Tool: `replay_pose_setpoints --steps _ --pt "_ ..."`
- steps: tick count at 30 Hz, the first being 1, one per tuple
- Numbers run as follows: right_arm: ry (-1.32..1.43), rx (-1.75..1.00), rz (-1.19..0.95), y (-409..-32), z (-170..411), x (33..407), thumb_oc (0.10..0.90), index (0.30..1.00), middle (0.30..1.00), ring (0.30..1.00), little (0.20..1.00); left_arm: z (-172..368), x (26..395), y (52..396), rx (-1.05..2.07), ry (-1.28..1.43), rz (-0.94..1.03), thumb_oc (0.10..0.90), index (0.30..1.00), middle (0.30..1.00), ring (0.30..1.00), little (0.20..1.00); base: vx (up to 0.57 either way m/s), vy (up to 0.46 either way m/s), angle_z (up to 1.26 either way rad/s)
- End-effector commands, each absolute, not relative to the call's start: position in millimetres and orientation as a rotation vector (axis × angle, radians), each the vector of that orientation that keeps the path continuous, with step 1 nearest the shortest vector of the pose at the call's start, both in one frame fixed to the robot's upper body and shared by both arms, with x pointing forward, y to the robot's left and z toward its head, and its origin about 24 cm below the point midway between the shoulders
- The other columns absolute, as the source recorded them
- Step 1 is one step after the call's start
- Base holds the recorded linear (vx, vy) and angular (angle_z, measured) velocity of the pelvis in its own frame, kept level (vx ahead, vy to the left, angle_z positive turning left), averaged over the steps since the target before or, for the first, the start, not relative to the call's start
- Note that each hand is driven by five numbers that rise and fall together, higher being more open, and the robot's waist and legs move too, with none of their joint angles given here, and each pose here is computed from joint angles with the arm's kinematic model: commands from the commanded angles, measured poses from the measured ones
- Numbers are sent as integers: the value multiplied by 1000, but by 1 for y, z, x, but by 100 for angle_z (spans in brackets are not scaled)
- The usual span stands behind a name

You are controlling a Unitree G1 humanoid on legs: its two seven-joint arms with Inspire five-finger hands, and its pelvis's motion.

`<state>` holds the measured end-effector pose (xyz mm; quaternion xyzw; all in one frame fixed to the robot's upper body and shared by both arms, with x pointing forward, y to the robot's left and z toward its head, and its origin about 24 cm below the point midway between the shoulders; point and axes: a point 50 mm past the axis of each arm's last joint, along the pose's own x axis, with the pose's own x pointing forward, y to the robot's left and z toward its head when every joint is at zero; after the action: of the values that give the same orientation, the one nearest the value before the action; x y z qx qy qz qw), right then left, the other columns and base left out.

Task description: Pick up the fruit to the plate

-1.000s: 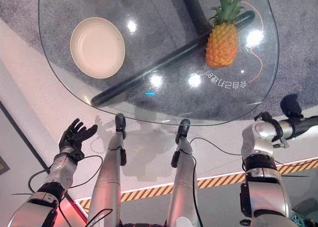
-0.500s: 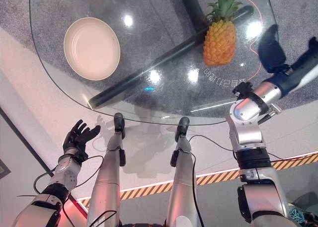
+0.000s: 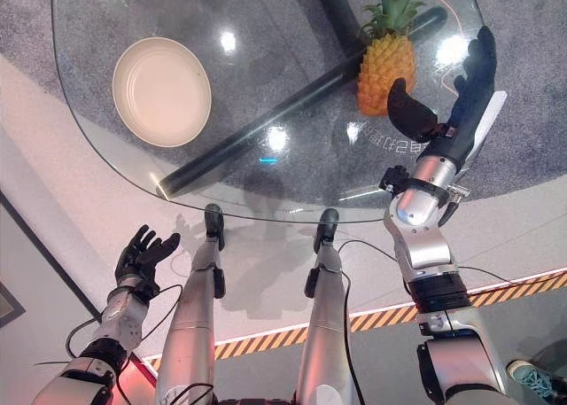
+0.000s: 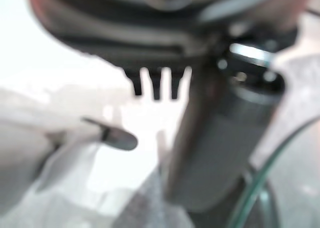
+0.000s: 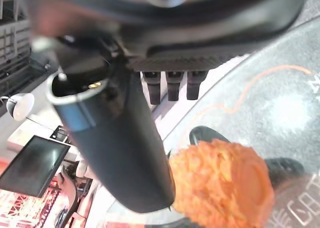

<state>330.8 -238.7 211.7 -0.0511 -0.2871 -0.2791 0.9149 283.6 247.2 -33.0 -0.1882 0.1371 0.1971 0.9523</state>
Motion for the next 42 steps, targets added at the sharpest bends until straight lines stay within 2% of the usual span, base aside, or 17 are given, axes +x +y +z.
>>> replay_pose_setpoints --steps 1,14,21,42 --pt "-792 -91 -527 -234 247 311 800 900 900 900 900 -45 261 266 -342 282 468 800 900 900 900 900 0 0 0" --pt "-698 -107 -409 -219 235 316 800 900 900 900 900 -45 262 263 -350 286 468 800 900 900 900 900 0 0 0" --pt "-576 -108 -414 -224 222 325 800 900 900 900 900 -46 261 263 -345 289 467 800 900 900 900 900 0 0 0" --pt "-467 -49 -502 -235 226 341 800 900 900 900 900 -44 266 257 -334 299 444 800 900 900 900 900 0 0 0"
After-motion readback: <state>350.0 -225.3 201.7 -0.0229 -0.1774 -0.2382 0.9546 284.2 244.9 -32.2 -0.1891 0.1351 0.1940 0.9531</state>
